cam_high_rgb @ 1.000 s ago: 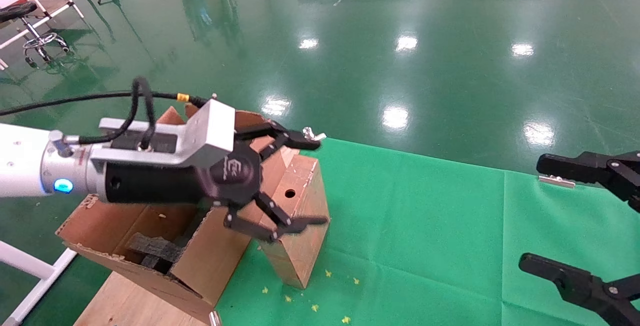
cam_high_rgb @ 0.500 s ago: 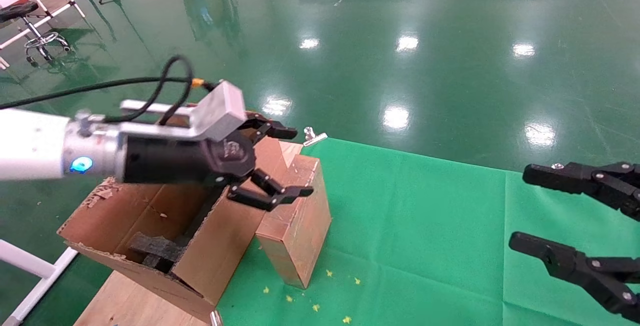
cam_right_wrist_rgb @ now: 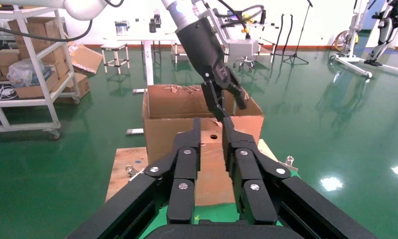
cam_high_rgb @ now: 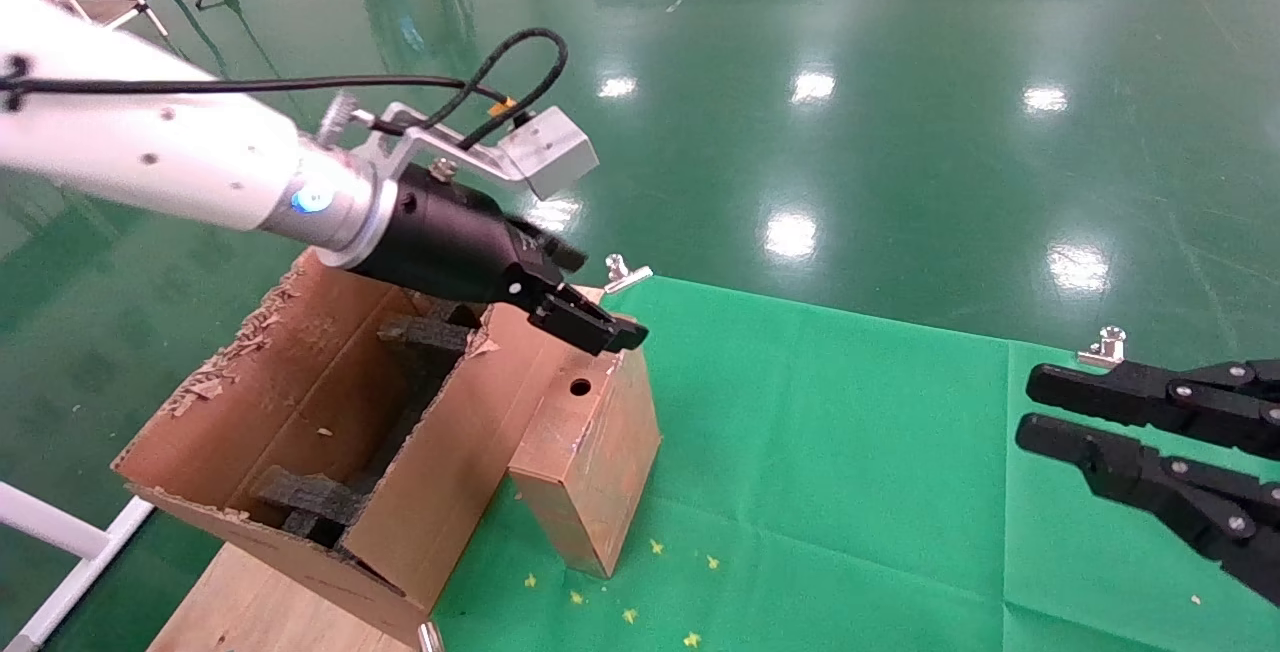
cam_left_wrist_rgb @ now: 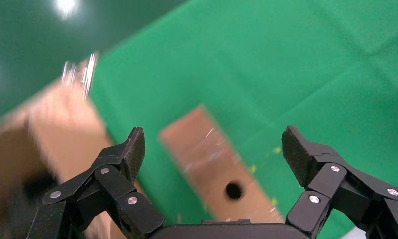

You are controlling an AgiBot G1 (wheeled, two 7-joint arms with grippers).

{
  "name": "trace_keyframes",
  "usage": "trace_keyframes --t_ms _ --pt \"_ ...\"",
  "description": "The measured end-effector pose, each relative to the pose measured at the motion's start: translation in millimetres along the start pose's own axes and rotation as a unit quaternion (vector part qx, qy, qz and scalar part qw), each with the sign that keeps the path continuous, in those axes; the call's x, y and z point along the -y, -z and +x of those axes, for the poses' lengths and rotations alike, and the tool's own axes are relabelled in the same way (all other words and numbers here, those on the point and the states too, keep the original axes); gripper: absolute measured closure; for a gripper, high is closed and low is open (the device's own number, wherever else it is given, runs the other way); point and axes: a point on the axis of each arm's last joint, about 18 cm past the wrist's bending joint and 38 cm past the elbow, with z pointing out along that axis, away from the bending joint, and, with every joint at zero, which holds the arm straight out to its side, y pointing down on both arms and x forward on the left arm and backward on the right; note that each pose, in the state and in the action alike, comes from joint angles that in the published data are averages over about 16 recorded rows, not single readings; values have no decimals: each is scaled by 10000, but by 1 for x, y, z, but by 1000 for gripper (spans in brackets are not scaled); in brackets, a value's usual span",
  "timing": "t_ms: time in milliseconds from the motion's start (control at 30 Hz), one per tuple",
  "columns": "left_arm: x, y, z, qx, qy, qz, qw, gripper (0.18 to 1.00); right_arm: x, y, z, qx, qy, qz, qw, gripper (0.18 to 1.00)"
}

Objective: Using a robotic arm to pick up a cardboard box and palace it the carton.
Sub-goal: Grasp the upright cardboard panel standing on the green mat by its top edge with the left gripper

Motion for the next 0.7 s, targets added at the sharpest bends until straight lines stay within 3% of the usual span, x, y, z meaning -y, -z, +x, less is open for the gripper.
trace_keyframes --t_ms 200,333,700 --pt "2 -11 4 323 897 -517 9941 183 0 0 0 0 0 0 10000 906" --pt "0 -19 8 409 1284 -701 9884 183 0 0 0 0 0 0 10000 944" --pt "-8 -38 22 288 1544 -951 9830 183 0 0 0 0 0 0 10000 984"
